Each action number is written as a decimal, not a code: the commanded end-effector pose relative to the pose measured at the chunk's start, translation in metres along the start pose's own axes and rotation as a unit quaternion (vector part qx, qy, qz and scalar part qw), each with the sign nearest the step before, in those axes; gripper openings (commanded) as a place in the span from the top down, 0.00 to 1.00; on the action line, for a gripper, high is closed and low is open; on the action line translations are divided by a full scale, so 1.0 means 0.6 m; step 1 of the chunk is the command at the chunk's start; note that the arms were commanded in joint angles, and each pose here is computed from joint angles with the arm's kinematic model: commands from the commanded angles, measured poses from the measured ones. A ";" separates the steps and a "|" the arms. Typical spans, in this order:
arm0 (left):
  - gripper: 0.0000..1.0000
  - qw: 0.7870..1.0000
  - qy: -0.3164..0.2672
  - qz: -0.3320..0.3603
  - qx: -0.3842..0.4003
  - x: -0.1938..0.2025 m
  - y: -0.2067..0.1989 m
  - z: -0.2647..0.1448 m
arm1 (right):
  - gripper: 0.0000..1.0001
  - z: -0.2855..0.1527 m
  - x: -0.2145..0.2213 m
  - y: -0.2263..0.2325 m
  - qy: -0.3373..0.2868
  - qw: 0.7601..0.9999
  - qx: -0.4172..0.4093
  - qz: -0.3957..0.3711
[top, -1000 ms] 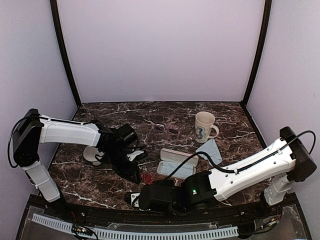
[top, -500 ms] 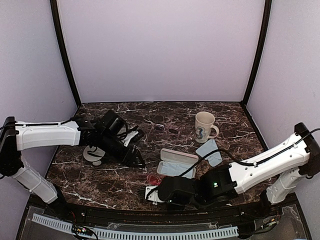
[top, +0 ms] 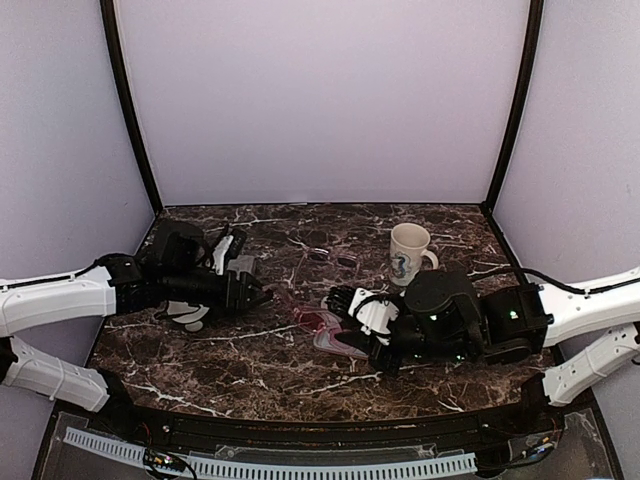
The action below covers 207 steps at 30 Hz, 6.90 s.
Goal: Organize the sunglasses
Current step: Fold the left temple of the sunglasses on the sunglasses, then pass from the right arm to the left
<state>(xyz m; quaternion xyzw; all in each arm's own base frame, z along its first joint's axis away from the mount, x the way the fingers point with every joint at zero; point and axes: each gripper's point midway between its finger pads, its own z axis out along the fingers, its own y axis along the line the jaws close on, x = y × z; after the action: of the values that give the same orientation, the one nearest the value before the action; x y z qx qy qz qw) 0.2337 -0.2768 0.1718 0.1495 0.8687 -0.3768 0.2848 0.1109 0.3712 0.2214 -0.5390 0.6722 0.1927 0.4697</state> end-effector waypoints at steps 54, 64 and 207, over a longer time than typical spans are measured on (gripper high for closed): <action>0.46 0.984 0.079 0.142 0.069 0.067 -0.141 0.115 | 1.00 -0.003 -0.017 -0.027 -0.080 0.993 -0.015 0.091; 0.39 0.981 0.047 0.182 0.049 0.046 -0.136 0.085 | 1.00 -0.002 -0.003 -0.025 -0.070 0.994 -0.015 0.083; 1.00 0.837 -0.089 0.480 0.246 0.143 -0.151 0.019 | 0.33 -0.038 0.016 -0.016 -0.065 0.985 -0.092 0.134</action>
<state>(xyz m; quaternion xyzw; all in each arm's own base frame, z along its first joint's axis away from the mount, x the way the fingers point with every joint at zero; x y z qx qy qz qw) 0.1271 -0.3436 0.1565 0.5805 0.5474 -0.4085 0.4433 0.0986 0.3522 0.2055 -0.5059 0.6794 0.3515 0.3988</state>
